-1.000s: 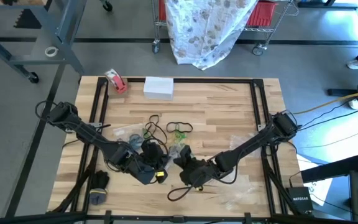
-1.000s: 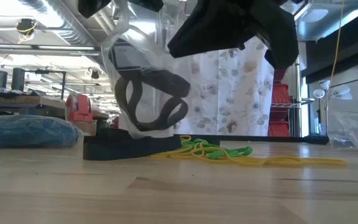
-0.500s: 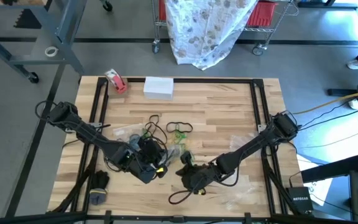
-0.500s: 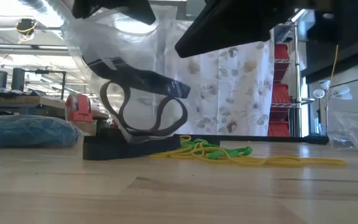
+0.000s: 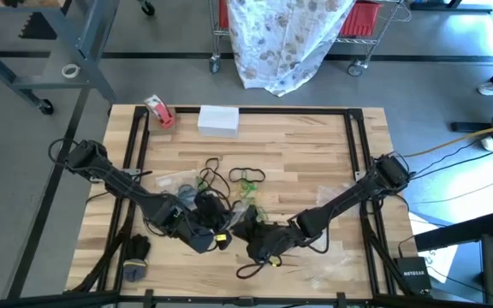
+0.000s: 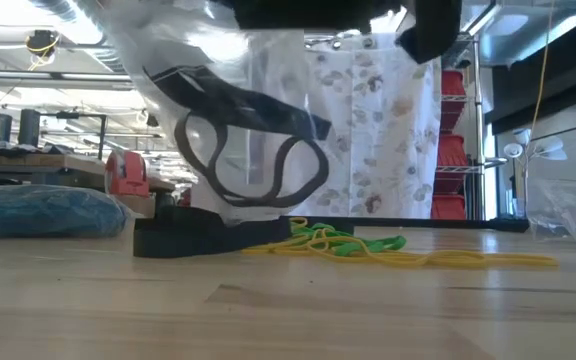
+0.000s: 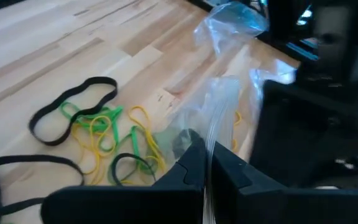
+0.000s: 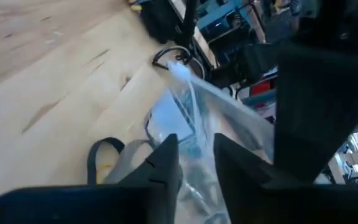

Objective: Sort rubber bands
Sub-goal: Put the black rubber band into the transparent zip bag

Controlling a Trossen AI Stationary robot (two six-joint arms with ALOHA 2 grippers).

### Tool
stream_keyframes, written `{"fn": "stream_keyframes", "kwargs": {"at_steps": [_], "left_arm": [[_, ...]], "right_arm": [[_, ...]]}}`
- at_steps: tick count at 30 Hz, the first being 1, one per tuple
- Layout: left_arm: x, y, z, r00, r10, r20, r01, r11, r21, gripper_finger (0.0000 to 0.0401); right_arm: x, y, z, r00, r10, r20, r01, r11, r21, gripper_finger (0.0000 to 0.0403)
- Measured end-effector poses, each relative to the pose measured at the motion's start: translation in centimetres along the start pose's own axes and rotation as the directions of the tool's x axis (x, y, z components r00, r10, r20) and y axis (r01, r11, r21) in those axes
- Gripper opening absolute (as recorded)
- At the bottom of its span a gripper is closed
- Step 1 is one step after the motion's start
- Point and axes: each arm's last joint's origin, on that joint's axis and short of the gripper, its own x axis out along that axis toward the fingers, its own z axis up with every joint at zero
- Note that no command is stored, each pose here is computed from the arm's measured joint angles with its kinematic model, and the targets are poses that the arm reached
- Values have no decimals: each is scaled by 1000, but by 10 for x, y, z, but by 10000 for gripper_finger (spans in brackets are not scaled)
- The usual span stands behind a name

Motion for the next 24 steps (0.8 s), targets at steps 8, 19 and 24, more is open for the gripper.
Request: {"fn": "stream_keyframes", "kwargs": {"at_steps": [8,19,24], "left_arm": [[-4,-6,-1,999,-37,15,37,999,0,1],[-4,-5,-1,999,-38,13,38,999,-2,1],[-4,-5,-1,999,-35,10,34,999,23,1]], "right_arm": [[5,-5,-6,1000,-4,-27,4,1000,-4,133],[6,-9,-12,988,-93,-124,72,983,-167,52],[3,-8,-9,978,-146,-149,122,979,-161,10]]}}
